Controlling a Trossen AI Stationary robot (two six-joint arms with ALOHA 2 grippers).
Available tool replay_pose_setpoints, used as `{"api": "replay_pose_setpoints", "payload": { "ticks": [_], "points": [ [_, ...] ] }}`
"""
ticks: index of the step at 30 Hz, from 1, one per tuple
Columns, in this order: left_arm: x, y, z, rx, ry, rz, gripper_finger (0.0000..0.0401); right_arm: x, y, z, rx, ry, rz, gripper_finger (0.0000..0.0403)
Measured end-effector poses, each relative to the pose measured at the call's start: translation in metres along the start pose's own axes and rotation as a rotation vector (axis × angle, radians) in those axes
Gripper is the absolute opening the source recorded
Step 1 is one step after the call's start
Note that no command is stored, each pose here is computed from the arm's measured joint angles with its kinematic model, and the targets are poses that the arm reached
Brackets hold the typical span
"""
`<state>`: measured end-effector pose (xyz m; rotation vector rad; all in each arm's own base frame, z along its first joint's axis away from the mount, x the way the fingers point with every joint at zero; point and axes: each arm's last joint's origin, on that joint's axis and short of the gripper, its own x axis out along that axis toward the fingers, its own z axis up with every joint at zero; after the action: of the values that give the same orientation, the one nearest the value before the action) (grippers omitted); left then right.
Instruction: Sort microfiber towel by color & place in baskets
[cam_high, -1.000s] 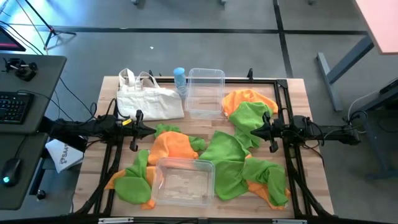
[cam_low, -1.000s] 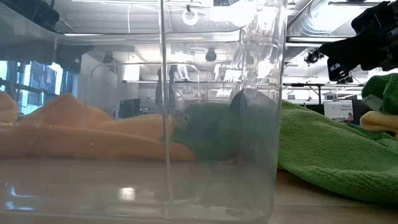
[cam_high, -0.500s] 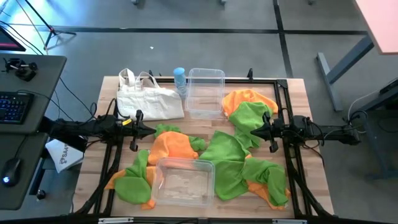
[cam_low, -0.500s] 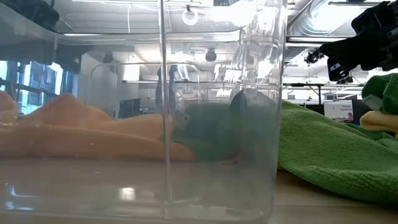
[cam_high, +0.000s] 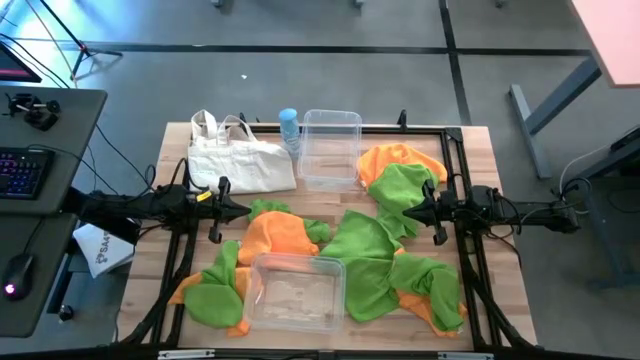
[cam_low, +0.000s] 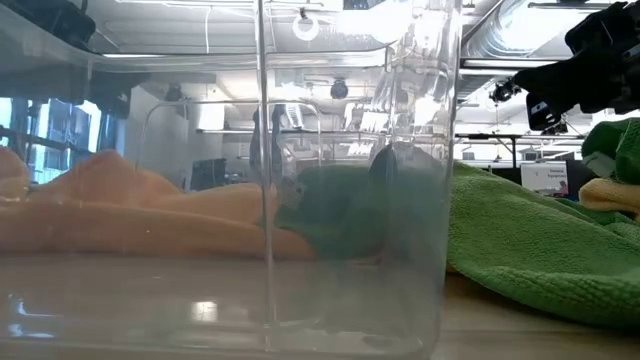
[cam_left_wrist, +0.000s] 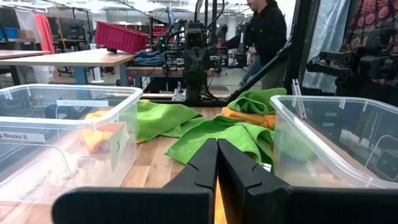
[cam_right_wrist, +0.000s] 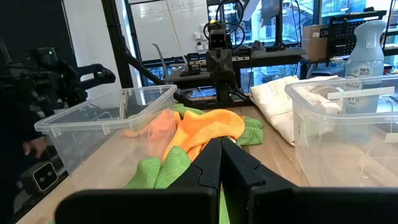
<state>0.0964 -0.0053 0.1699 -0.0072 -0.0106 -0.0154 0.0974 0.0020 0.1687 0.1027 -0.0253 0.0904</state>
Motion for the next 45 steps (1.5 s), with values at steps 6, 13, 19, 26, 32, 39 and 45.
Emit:
{"api": "replay_pose_setpoints", "payload": {
  "ticks": [6,13,19,26,32,39,45],
  "points": [
    [0.000,0.000,0.000,0.000,0.000,0.000,0.0000,0.000,0.000,0.000,0.000,0.000,0.000,0.0000],
    [0.000,0.000,0.000,0.000,0.001,0.000,0.0000,0.000,0.000,0.000,0.000,0.000,0.000,0.0000],
    [0.000,0.000,0.000,0.000,0.001,0.000,0.0000,0.000,0.000,0.000,0.000,0.000,0.000,0.0000],
    [0.000,0.000,0.000,0.000,0.000,0.000,0.0000,0.000,0.000,0.000,0.000,0.000,0.000,0.0000],
    [0.000,0.000,0.000,0.000,0.000,0.000,0.0000,0.000,0.000,0.000,0.109,0.000,0.000,0.0000],
    [0.000,0.000,0.000,0.000,0.000,0.000,0.0000,0.000,-0.001,0.000,0.108,0.000,-0.020,0.0000],
    [0.000,0.000,0.000,0.000,0.000,0.000,0.0000,-0.004,0.001,0.029,0.070,0.014,-0.092,0.0000]
  ]
}}
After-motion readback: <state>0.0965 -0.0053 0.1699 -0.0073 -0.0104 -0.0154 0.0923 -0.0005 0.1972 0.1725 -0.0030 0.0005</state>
